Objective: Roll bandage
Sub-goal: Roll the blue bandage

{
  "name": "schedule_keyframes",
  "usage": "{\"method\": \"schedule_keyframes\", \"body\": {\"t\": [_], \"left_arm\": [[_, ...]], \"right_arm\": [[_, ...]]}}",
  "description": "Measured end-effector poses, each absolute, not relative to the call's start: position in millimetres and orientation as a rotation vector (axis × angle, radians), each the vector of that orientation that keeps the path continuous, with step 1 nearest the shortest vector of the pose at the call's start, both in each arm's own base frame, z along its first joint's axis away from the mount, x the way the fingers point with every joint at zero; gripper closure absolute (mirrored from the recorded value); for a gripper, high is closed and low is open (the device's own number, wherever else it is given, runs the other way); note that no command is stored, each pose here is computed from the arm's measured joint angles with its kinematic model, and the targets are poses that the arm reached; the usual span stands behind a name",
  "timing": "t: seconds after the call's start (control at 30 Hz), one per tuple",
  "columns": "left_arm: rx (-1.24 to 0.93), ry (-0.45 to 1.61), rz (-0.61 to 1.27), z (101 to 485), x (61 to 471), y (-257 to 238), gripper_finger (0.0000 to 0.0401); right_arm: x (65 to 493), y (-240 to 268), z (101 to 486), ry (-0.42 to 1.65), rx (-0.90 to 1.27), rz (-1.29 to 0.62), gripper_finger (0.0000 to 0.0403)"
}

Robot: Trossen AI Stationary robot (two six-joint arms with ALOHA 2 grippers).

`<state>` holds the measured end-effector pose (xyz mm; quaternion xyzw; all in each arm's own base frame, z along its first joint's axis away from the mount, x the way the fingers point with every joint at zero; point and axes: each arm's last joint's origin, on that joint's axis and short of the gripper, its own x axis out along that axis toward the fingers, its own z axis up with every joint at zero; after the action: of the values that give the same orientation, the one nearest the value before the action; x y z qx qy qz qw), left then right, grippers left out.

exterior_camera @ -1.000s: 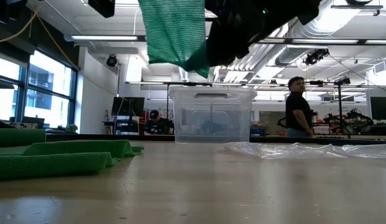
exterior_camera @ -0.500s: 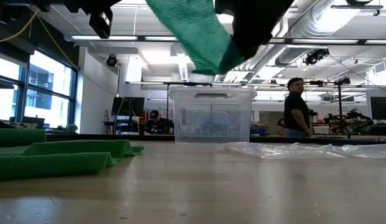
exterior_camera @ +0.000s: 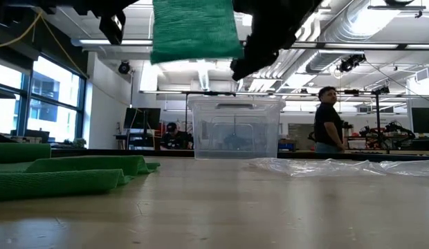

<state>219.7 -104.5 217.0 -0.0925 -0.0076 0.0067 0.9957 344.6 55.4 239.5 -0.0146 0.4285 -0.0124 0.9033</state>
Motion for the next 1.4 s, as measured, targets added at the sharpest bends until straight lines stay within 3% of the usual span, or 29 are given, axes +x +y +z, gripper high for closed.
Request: {"method": "schedule_keyframes", "body": {"t": [0.43,0.63,0.93,1.13,1.4], "left_arm": [[-0.236,0.142,0.25,196,220,-92,0.04],[-0.243,0.229,0.394,182,218,-81,0.04],[-0.254,0.319,0.578,156,208,-58,0.04],[-0.333,0.313,0.631,130,188,-48,0.04],[-0.362,0.334,0.655,111,170,-41,0.04]], "right_arm": [[315,64,196,1.067,-0.028,-0.1,0.024],[318,76,189,1.011,0.007,0.087,0.024],[350,81,172,0.817,0.016,0.242,0.0267],[369,65,157,0.741,0.011,0.219,0.0269],[419,48,150,0.721,-0.156,0.223,0.0269]]}}
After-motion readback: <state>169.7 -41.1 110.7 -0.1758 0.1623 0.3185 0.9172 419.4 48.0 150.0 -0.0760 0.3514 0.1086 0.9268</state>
